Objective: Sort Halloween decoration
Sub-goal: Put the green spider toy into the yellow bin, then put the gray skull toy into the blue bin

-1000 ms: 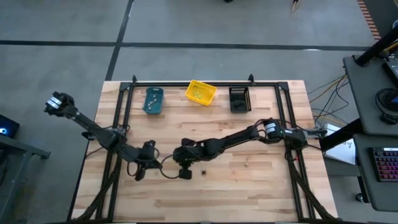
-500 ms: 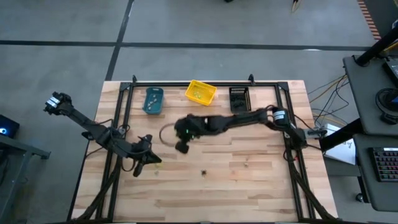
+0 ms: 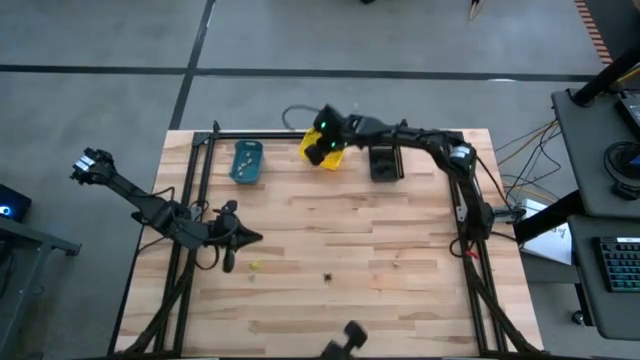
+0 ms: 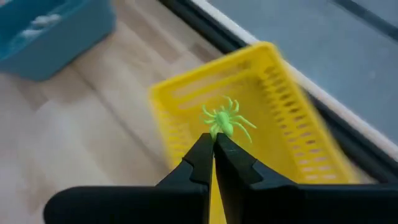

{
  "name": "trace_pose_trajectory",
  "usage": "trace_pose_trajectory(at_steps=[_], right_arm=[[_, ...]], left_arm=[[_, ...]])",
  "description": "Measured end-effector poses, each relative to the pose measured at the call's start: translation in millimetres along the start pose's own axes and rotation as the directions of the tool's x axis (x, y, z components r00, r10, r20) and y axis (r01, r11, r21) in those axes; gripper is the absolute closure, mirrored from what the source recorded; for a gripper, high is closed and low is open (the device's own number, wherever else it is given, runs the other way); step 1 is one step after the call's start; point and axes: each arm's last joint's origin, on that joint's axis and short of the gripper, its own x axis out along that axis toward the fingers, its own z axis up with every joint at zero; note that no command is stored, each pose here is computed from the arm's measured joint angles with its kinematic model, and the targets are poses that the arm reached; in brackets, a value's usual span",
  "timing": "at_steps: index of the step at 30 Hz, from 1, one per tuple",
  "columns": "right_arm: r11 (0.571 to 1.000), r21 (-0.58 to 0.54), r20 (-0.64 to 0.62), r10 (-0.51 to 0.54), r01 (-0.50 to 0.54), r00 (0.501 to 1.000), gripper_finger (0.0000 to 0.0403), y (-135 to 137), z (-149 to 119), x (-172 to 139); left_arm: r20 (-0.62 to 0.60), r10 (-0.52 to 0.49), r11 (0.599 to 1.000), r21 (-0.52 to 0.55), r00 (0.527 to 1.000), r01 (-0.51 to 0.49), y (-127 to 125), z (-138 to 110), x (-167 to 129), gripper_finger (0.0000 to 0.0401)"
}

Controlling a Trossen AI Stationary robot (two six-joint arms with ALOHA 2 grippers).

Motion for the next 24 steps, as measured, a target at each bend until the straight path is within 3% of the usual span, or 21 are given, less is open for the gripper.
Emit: trace_pose_trajectory(at_steps=[6,11,19,24], right_arm=[[0.992,0.090,-0.041,0.087,-0.083,0.995,0.0394,-53.3,8.1,11.1],[0.979,0.076,-0.065,0.197,-0.192,0.978,0.0384,-61.1,8.2,12.5],[0.976,0.076,-0.121,0.214,-0.206,0.969,0.0310,-61.2,3.8,10.9],[0.978,0.044,-0.139,0.209,-0.205,0.968,0.0266,-62.6,4.8,0.5]], left_arm=[[0.075,0.165,0.978,-0.140,0.983,-0.154,0.4,9.8,1.7,0.0401],[0.104,0.281,0.896,-0.385,0.954,-0.222,-2.3,12.0,8.8,0.0401],[0.041,0.310,0.841,-0.478,0.950,-0.254,-17.1,11.5,31.0,0.0401],[-0.165,0.243,0.774,-0.561,0.956,-0.294,-25.2,7.9,38.5,0.0401]])
